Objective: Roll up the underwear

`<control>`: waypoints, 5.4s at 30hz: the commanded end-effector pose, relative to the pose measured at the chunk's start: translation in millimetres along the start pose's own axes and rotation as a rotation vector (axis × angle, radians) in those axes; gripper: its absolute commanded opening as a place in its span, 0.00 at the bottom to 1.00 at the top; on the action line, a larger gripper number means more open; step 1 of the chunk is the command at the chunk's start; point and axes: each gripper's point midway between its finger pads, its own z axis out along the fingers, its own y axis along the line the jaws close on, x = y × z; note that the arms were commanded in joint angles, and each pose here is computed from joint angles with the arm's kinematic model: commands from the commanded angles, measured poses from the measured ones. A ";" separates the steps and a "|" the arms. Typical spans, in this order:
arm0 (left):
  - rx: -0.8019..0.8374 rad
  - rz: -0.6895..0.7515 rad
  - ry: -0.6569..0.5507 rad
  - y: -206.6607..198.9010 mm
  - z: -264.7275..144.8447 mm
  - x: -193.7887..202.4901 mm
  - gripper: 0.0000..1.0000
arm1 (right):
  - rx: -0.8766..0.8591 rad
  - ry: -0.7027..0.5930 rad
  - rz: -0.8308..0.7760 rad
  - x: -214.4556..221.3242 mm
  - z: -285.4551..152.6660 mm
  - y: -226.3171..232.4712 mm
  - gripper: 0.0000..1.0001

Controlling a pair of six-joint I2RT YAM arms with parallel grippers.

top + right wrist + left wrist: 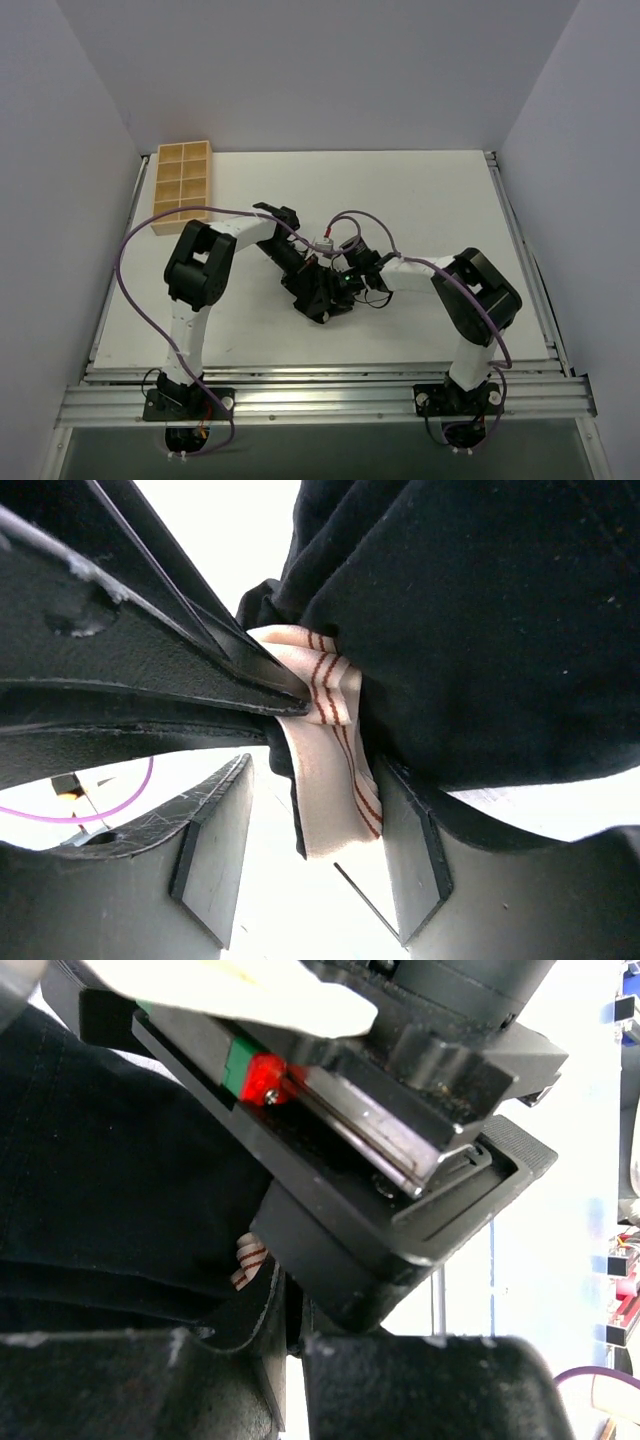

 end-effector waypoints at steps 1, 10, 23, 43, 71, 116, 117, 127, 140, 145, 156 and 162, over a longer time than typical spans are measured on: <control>-0.081 -0.251 0.039 24.9 -21.6 34.2 0.02 | 0.049 -0.218 -0.046 -39.2 -24.2 1.8 0.48; -0.070 -0.241 0.011 19.0 -20.9 27.5 0.02 | 0.059 -0.287 -0.116 -52.5 -22.3 10.6 0.47; -0.083 -0.221 -0.028 12.5 -21.2 28.8 0.02 | -0.265 -0.227 0.051 -17.9 -19.4 33.3 0.45; -0.107 -0.205 -0.136 12.0 -40.4 19.9 0.02 | -0.032 -0.118 0.087 17.4 -3.6 -24.4 0.47; -0.033 -0.180 -0.210 -9.8 -55.0 9.6 0.02 | 0.180 -0.020 -0.007 33.4 12.5 -40.6 0.33; -1.036 -0.045 -0.834 -22.3 -248.5 -94.3 0.61 | 0.038 0.161 -0.002 47.2 43.5 -32.9 0.00; -0.973 -0.033 -0.811 -25.3 -238.6 -93.0 0.62 | 0.045 0.179 -0.001 47.7 44.6 -35.2 0.00; -0.577 -0.116 -0.641 -39.2 -135.6 -43.1 0.54 | 0.007 0.251 0.004 43.9 44.9 -34.9 0.00; -0.440 -0.249 -0.614 -39.8 -61.5 -18.7 0.60 | -0.017 0.235 0.019 36.1 49.9 -30.7 0.00; -0.492 -0.308 -0.606 -29.4 -57.0 -3.0 0.60 | -0.018 0.242 0.023 37.7 50.2 -31.6 0.00; -0.482 -0.341 -0.598 -22.1 -25.6 2.9 0.63 | -0.026 0.269 0.022 41.7 48.6 -30.8 0.00; -0.518 -0.384 -0.621 -16.3 -20.3 10.0 0.57 | -0.019 0.292 0.023 49.7 46.5 -35.4 0.00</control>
